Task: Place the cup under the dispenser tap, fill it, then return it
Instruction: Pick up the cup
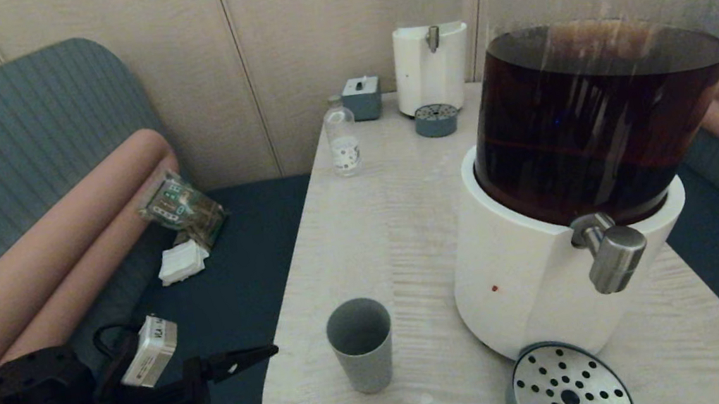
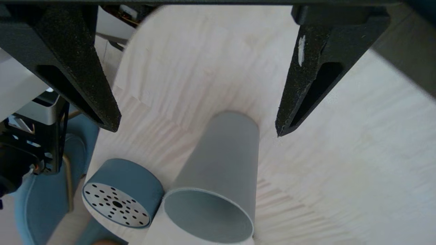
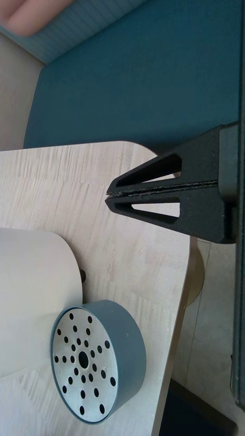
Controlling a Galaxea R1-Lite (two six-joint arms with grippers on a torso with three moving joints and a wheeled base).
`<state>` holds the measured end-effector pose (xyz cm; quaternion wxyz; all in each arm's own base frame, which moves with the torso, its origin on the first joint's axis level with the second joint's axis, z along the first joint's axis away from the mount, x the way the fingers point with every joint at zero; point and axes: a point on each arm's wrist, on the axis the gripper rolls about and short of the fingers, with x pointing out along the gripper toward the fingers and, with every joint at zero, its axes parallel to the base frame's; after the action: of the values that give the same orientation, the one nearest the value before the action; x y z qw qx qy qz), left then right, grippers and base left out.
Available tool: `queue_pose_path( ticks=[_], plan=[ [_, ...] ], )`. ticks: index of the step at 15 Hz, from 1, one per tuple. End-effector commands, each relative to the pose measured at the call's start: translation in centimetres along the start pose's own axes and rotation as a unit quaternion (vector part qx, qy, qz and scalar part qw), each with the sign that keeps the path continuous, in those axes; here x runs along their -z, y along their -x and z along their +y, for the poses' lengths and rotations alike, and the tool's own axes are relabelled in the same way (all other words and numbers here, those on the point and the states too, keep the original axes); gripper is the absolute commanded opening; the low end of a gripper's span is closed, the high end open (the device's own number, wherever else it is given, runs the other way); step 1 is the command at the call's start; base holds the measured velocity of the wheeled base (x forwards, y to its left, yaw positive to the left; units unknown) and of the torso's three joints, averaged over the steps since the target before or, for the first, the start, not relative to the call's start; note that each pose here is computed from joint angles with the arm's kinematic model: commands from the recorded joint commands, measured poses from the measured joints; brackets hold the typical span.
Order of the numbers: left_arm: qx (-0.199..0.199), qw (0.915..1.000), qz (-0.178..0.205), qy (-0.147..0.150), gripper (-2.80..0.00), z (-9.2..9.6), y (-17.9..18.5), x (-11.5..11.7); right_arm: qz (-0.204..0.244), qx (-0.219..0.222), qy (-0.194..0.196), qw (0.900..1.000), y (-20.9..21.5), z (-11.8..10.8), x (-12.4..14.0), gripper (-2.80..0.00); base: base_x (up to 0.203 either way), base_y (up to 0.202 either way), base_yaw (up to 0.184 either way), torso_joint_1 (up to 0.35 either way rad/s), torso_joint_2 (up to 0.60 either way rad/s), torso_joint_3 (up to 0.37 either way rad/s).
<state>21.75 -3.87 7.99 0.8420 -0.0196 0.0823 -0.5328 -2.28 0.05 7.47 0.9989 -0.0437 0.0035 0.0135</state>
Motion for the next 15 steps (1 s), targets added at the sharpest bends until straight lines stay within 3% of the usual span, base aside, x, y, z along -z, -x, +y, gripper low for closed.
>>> queue_pose_path(
  ticks=[1, 8, 15],
  plan=[
    [0.011, 0.9999, 0.001, -0.001, 0.0, 0.9, -1.0, 0.3, 0.002, -0.001, 0.0, 1.0, 0.0, 0.0, 0.3, -2.8, 0.0, 0.0, 0.0, 0.0, 0.0, 0.0],
    [0.048, 0.9988, 0.003, -0.011, 0.0, 3.1, -5.0, 1.1, 0.002, 0.0, 0.0, 1.0, 0.0, 0.0, 0.3, -2.8, 0.0, 0.0, 0.0, 0.0, 0.0, 0.0],
    [0.067, 0.9976, 0.006, -0.012, 0.0, 3.0, -7.2, 1.4, 0.002, 0.0, 0.001, 1.0, 0.0, 0.0, 0.3, -2.8, 0.0, 0.0, 0.0, 0.0, 0.0, 0.0]
  ],
)
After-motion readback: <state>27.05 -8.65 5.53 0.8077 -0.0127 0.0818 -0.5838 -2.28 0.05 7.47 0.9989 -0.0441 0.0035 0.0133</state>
